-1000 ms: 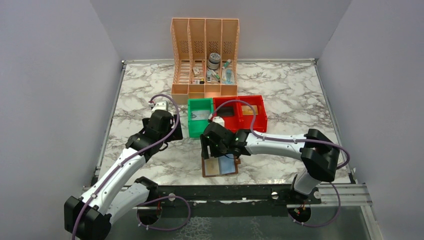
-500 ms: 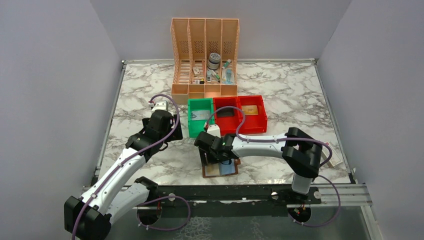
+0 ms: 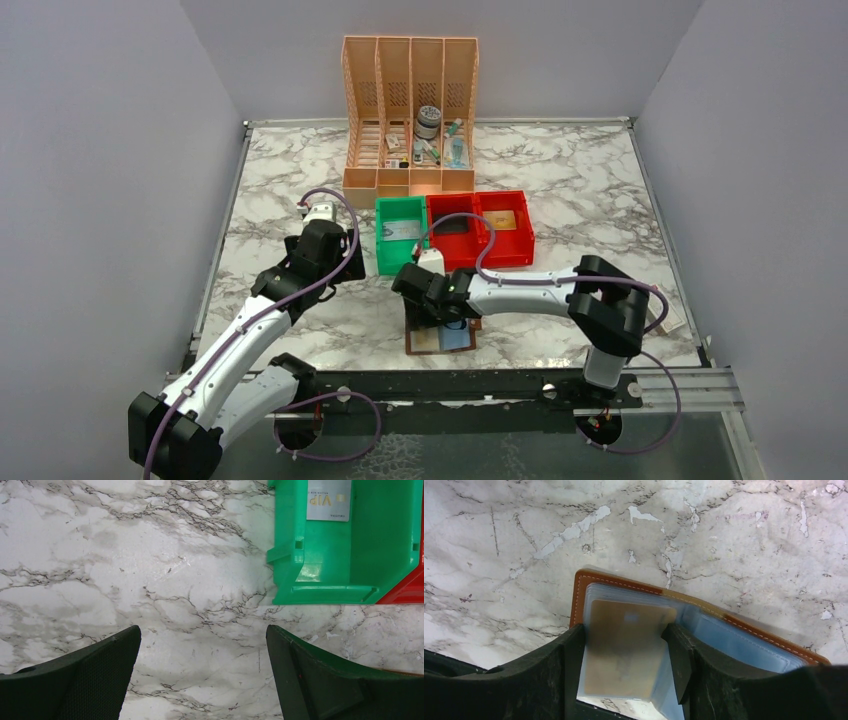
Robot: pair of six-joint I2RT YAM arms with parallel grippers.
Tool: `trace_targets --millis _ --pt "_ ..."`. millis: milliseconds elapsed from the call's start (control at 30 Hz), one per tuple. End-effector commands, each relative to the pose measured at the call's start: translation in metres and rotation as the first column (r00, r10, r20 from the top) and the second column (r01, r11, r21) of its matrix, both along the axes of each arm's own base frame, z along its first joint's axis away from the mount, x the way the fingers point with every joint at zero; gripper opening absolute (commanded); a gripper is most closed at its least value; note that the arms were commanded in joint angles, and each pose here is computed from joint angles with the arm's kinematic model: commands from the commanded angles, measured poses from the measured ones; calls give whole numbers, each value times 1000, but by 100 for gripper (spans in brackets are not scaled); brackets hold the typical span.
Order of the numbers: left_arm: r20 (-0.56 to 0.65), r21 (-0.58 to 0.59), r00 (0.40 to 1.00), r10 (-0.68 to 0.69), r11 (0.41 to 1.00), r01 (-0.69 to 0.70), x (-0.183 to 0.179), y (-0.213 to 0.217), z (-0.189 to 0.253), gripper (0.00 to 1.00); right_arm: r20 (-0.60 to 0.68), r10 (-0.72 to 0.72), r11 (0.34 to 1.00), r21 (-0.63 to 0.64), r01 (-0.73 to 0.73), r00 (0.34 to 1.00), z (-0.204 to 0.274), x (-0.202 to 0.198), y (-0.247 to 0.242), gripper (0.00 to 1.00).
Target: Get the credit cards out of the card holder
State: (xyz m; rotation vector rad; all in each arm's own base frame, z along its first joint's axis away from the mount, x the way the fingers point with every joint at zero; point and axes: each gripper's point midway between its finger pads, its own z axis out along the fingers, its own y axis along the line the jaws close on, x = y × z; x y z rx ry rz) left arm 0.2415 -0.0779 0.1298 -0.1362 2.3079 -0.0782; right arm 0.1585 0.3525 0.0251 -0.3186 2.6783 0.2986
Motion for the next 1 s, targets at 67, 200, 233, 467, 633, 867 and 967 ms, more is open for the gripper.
trace_targets --millis 67,200,233,467,633,867,967 --pt "32 -17 999 9 1000 -9 6 -1 11 99 -28 48 989 138 -43 998 7 -3 8 50" --pt "29 -19 1000 4 1000 -4 5 -2 10 99 -54 45 981 191 -34 997 9 0 6 47" --pt "30 -22 1000 3 1000 -3 6 -3 11 99 -59 48 979 200 -35 997 9 0 5 47" --pt "6 -50 1000 -26 998 27 3 -11 5 99 -89 75 962 268 -49 993 7 -1 6 50" --pt "-7 -72 999 -43 997 43 1 -16 3 99 -96 83 958 282 -53 992 6 -2 5 51" --pt "-48 -208 994 -97 974 85 -5 -42 -3 99 -96 58 960 279 -30 994 2 -1 -4 53" --pt "-70 -253 990 -119 963 98 -8 -52 -8 99 -100 53 962 273 -23 994 -2 -1 -6 53"
